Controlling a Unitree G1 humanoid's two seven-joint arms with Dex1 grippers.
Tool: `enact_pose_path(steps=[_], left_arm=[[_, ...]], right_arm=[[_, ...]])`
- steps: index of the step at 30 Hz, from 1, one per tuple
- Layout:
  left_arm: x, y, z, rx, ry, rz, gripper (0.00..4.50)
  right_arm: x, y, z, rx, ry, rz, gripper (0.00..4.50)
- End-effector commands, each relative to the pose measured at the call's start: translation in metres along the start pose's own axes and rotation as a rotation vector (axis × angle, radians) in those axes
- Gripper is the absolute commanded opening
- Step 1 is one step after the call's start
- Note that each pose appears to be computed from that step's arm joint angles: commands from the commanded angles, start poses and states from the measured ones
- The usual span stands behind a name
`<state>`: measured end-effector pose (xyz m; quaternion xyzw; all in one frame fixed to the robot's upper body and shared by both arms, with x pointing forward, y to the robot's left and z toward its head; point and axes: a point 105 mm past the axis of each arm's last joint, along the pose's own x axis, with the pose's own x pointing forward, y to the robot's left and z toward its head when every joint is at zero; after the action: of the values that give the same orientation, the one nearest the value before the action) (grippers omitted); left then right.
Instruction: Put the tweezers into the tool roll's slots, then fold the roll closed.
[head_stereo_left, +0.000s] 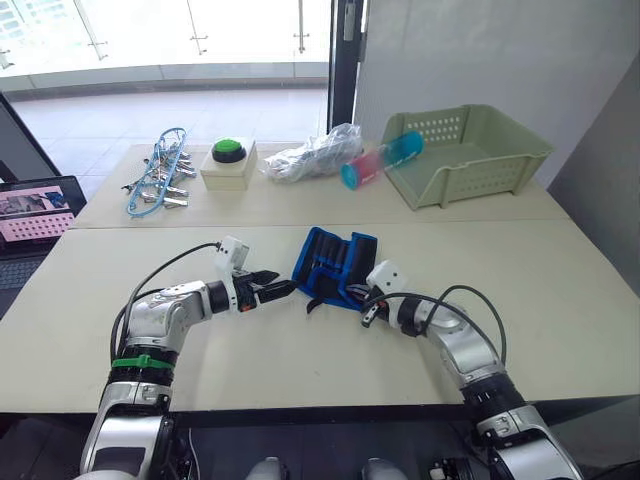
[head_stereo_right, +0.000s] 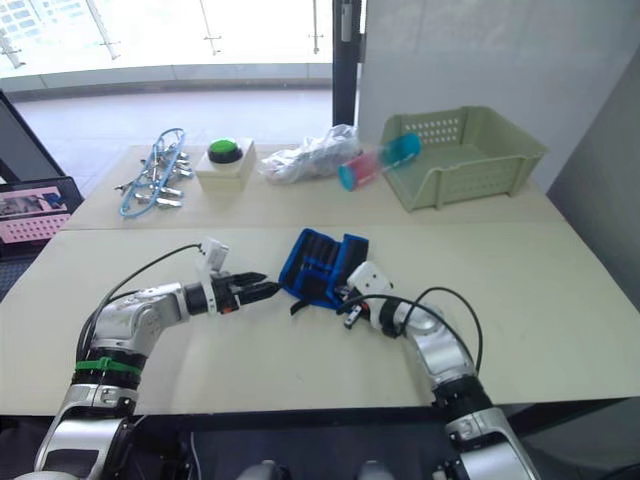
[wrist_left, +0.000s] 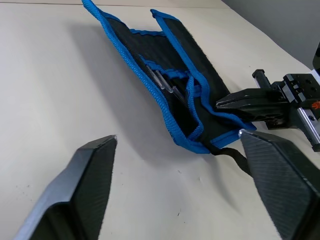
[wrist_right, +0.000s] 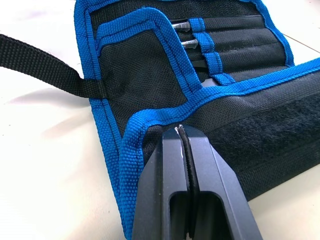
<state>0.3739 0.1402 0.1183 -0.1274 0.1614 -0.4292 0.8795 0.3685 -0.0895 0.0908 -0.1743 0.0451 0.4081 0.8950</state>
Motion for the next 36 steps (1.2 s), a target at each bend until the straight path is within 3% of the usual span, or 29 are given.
enact_pose_path(steps=[1, 9, 13, 17, 20, 28, 36], left_arm=[[0.007, -0.005, 0.012, -0.036, -0.041, -0.023, 2.69], [0.018, -0.012, 0.008, -0.062, -0.007, -0.039, 0.04], [0.019, -0.012, 0.012, -0.045, -0.011, -0.036, 0.04], [0.018, 0.008, 0.039, 0.032, -0.096, 0.092, 0.04], [0.029, -0.002, 0.051, 0.100, -0.102, 0.059, 0.04], [0.059, -0.057, 0.039, 0.236, -0.025, -0.179, 0.04], [0.077, -0.062, 0.002, 0.358, 0.118, -0.183, 0.04]], right_arm=[[-0.003, 0.003, -0.017, 0.014, 0.062, 0.002, 0.00], [-0.002, 0.001, -0.014, 0.001, 0.056, -0.015, 0.00], [-0.002, 0.000, -0.012, -0.002, 0.051, -0.015, 0.00], [-0.003, 0.001, 0.010, -0.017, 0.003, 0.013, 0.00], [-0.001, 0.004, 0.018, -0.017, -0.005, 0.021, 0.00], [0.002, 0.005, 0.010, 0.012, 0.038, -0.001, 0.00], [-0.003, 0.005, -0.003, 0.033, 0.077, -0.027, 0.00]])
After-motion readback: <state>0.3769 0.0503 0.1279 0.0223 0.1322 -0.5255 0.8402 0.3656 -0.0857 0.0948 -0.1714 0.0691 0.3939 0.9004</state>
